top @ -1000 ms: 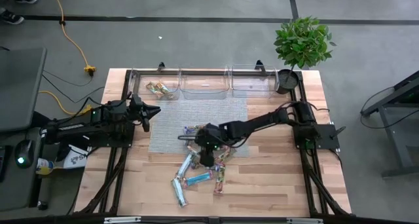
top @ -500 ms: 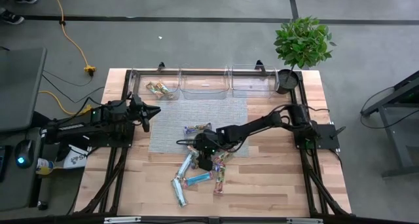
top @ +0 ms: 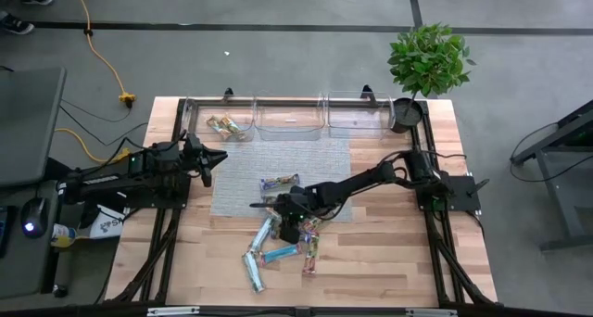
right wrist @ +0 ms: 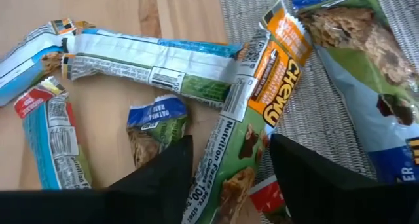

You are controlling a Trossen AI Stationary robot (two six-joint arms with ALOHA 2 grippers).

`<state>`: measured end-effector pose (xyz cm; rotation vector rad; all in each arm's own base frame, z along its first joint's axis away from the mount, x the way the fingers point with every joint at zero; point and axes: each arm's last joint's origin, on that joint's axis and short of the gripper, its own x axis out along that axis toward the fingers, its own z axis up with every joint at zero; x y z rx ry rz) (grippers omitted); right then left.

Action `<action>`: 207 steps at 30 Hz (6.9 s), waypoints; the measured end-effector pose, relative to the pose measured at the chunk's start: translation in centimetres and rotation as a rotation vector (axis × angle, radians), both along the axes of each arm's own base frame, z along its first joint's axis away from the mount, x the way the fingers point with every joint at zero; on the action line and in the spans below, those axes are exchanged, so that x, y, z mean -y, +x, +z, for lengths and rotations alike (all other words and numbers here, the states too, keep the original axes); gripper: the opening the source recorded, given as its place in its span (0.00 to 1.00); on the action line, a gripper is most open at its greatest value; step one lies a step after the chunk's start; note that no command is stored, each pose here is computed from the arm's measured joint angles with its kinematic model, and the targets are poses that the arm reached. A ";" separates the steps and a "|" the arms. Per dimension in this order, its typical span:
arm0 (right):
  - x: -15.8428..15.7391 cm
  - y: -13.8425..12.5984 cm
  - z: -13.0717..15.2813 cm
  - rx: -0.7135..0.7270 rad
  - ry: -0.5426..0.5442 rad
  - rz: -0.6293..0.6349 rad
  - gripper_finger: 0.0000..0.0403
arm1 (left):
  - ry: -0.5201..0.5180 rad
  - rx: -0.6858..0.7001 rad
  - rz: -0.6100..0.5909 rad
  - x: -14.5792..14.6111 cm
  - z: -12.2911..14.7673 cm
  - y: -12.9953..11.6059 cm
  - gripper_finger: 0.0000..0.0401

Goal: Pick and place Granola Bars by type
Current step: Put the yellow granola bar into the left transparent bin

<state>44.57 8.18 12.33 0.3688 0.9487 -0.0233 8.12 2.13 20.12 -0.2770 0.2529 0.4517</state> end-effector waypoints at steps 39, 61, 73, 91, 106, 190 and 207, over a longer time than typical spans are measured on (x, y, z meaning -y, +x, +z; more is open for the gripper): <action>2.3 -1.0 9.9 0.173 -1.087 0.358 0.16 | 0.002 0.000 0.007 0.0 0.0 0.0 0.13; 11.0 0.7 12.7 0.266 -1.252 0.219 0.14 | 0.007 -0.001 0.021 -0.1 0.0 0.0 0.13; 19.9 7.1 17.2 0.626 -0.892 0.069 0.14 | 0.019 0.004 0.067 -0.2 0.1 -0.1 0.13; 27.2 10.2 8.0 0.732 -0.350 -0.219 0.14 | 0.020 -0.003 0.073 -0.2 0.0 -0.1 0.13; 30.5 9.1 9.3 0.858 -0.193 -0.381 0.15 | 0.026 -0.012 0.086 -0.2 0.0 -0.1 0.13; 5.7 -19.6 28.7 0.454 -0.389 -0.152 0.00 | -0.020 0.016 -0.018 0.1 0.1 0.1 0.13; 7.1 -34.3 15.6 0.951 -0.099 -0.345 0.00 | -0.136 0.051 -0.103 0.4 0.1 0.2 0.13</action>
